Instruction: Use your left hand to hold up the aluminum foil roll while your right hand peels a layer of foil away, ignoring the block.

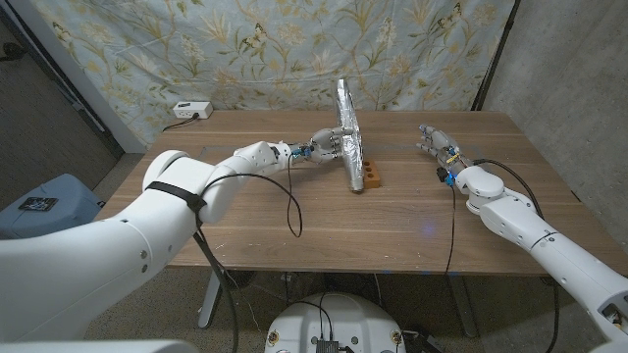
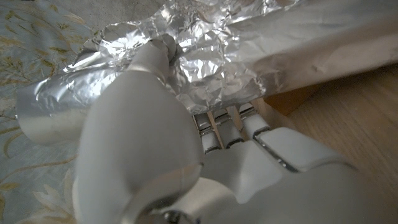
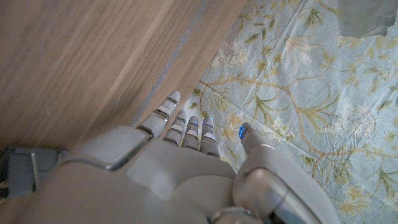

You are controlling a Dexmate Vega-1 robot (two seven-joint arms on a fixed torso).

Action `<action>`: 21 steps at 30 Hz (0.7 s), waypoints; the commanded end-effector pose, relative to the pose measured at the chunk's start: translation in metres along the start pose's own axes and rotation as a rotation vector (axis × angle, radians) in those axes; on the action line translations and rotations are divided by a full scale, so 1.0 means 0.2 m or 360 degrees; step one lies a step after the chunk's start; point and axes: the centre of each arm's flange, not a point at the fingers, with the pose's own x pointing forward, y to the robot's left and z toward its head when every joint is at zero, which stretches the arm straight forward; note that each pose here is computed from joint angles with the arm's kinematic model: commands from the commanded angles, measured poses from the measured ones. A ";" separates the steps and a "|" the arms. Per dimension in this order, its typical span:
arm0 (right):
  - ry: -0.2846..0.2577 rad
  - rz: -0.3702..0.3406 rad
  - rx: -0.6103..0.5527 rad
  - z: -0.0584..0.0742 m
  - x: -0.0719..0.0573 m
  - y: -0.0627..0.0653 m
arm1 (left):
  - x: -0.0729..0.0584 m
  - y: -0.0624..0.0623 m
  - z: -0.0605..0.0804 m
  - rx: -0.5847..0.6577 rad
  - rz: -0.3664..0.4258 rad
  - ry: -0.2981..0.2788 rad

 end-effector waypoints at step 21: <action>0.0044 0.0059 -0.0082 0.05 -0.08 0.07 | 0.04 -0.07 -0.18 -0.0420 -0.0119 0.0060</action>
